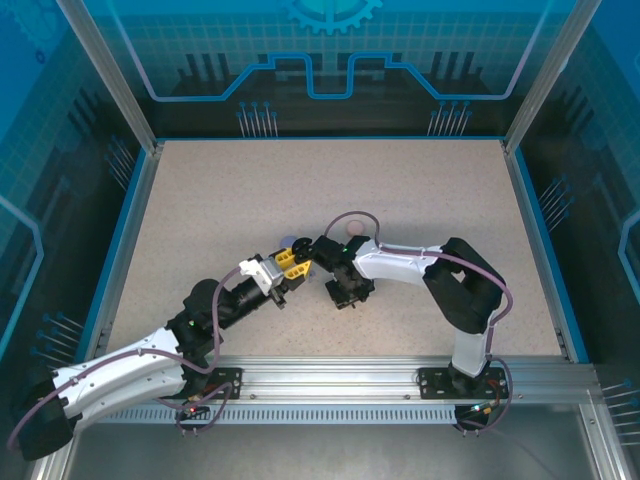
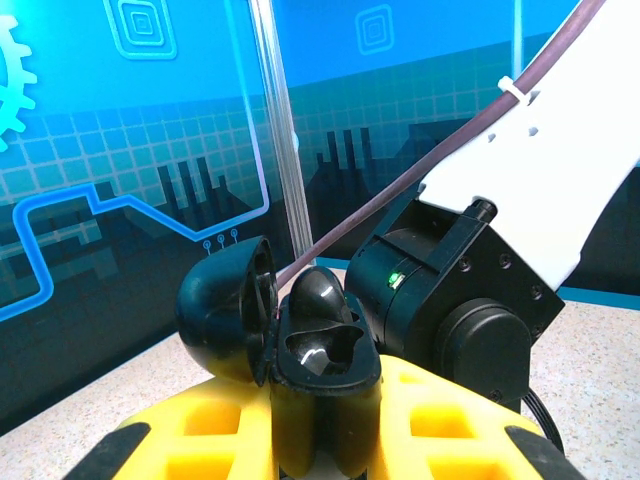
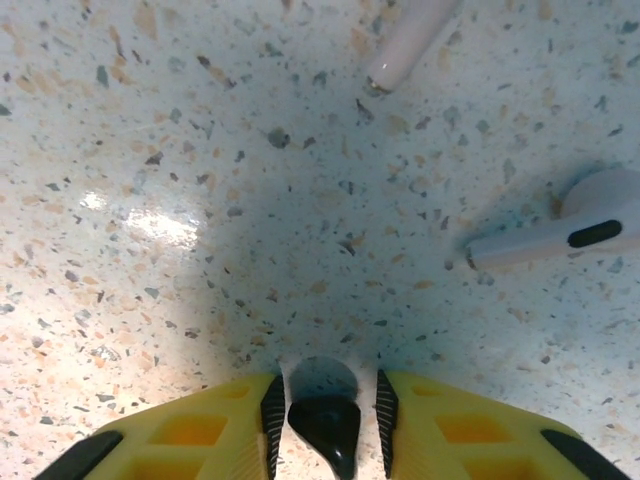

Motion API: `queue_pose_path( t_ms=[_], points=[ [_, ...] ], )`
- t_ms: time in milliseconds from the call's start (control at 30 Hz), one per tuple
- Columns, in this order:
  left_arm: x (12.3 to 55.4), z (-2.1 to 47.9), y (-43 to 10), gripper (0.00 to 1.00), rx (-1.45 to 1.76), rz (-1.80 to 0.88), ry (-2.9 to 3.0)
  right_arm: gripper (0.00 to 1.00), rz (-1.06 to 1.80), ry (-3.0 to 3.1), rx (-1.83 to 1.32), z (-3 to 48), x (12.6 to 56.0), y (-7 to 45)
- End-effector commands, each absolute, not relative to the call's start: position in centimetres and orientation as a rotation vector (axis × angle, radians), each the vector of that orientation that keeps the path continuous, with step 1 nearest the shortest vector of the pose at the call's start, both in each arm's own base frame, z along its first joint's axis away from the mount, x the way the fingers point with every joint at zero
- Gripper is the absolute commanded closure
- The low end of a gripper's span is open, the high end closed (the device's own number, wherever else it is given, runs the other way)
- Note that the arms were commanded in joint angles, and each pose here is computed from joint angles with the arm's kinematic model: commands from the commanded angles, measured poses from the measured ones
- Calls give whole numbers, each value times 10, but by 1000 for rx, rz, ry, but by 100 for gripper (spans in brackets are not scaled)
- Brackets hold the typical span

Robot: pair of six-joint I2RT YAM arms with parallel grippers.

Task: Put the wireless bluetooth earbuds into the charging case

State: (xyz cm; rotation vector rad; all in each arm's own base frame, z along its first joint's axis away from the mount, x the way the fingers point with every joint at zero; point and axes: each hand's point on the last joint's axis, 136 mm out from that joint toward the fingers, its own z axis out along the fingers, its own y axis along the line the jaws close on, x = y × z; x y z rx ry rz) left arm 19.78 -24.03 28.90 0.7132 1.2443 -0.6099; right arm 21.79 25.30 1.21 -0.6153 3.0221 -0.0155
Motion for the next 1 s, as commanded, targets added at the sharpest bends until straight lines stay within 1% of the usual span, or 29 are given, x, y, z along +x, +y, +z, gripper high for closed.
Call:
queue_pose_path(
  t_ms=[0, 233, 633, 800, 967],
  points=[
    [198, 296, -236, 100, 695, -593, 1227, 69, -35, 3079, -638, -3, 210, 250],
    [198, 295, -236, 100, 696, -593, 1230, 73, 1, 3048, -625, 8, 210, 250],
    [198, 294, -237, 100, 692, -608, 1235, 76, 97, 2886, -565, 55, 219, 243],
    [200, 293, -240, 100, 677, -640, 1245, 76, 219, 2707, -526, 103, 227, 241],
    [202, 293, -252, 100, 679, -693, 1255, 76, 447, 2451, -498, 174, 226, 243]
  ],
)
